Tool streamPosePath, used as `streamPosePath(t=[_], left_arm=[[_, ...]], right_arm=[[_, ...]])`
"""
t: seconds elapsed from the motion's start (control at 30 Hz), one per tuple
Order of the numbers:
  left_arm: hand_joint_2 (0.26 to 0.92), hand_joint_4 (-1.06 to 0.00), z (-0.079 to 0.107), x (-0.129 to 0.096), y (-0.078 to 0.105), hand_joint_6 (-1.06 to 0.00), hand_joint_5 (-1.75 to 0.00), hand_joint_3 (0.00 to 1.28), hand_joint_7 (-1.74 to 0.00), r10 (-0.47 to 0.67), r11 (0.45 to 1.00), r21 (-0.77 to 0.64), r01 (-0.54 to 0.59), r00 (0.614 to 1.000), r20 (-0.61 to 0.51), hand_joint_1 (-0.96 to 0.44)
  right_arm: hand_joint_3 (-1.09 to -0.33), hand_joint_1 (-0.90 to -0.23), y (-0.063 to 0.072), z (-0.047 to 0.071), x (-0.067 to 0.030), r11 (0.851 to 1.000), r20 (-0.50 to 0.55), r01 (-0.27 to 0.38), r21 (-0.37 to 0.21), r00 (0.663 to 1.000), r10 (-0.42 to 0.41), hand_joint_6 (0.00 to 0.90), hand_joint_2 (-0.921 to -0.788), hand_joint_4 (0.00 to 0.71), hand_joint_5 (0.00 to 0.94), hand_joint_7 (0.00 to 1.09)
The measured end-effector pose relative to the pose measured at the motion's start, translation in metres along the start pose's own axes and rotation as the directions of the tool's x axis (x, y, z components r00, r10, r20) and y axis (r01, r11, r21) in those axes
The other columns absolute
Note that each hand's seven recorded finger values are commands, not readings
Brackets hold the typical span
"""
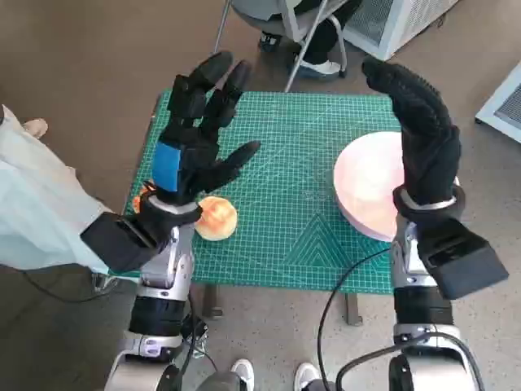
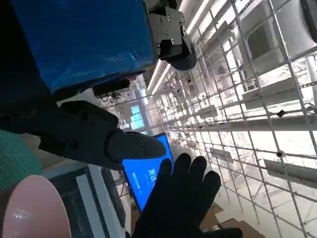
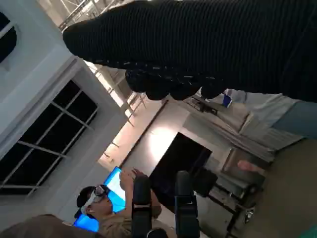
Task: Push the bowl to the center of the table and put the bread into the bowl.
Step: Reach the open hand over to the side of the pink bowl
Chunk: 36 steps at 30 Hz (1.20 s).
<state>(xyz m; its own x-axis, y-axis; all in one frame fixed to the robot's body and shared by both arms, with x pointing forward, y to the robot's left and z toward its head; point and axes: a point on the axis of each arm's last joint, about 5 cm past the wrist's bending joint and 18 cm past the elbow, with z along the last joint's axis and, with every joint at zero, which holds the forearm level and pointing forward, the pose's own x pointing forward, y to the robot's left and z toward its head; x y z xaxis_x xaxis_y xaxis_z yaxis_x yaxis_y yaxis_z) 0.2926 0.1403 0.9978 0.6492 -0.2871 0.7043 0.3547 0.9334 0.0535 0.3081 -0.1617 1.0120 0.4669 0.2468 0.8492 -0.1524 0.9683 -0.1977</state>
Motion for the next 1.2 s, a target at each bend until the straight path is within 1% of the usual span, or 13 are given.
streamPosePath(t=[0.63,0.8,0.93,1.07,1.2], left_arm=[[0.921,-0.26,-0.001,-0.001,0.001,0.0,0.0,0.2,-0.74,-0.001,1.0,0.016,0.001,1.0,0.007,-0.29],[0.921,-0.25,-0.002,-0.002,0.0,0.0,0.0,0.2,-0.74,-0.001,1.0,0.018,0.001,1.0,0.004,-0.28],[0.921,-0.25,-0.002,-0.002,0.0,-0.01,0.0,0.2,-0.73,-0.004,1.0,0.023,0.004,1.0,0.006,-0.28],[0.921,-0.25,-0.002,-0.002,0.001,-0.01,0.0,0.2,-0.73,0.001,1.0,0.027,-0.002,1.0,0.011,-0.29],[0.921,-0.25,-0.002,-0.002,0.001,-0.02,0.0,0.2,-0.69,0.007,1.0,0.029,-0.007,1.0,0.015,-0.29]], right_arm=[[-0.773,-0.578,0.0,-0.001,-0.0018,1.0,-0.005,0.0,-0.001,1.0,0.0,-0.001,-0.921,0.314,0.001,0.74],[-0.769,-0.581,-0.002,-0.001,-0.0028,1.0,-0.007,0.008,-0.003,1.0,-0.008,-0.001,-0.921,0.315,0.001,0.74],[-0.766,-0.571,-0.011,-0.001,-0.0058,1.0,-0.017,0.024,-0.009,1.0,-0.024,-0.001,-0.921,0.313,0.001,0.74],[-0.78,-0.554,-0.028,-0.002,-0.0121,0.997,-0.037,0.067,-0.027,0.997,-0.068,-0.001,-0.921,0.31,0.0,0.73],[-0.802,-0.541,-0.047,-0.001,-0.0204,0.99,-0.061,0.125,-0.07,0.99,-0.129,-0.001,-0.921,0.305,0.0,0.73]])
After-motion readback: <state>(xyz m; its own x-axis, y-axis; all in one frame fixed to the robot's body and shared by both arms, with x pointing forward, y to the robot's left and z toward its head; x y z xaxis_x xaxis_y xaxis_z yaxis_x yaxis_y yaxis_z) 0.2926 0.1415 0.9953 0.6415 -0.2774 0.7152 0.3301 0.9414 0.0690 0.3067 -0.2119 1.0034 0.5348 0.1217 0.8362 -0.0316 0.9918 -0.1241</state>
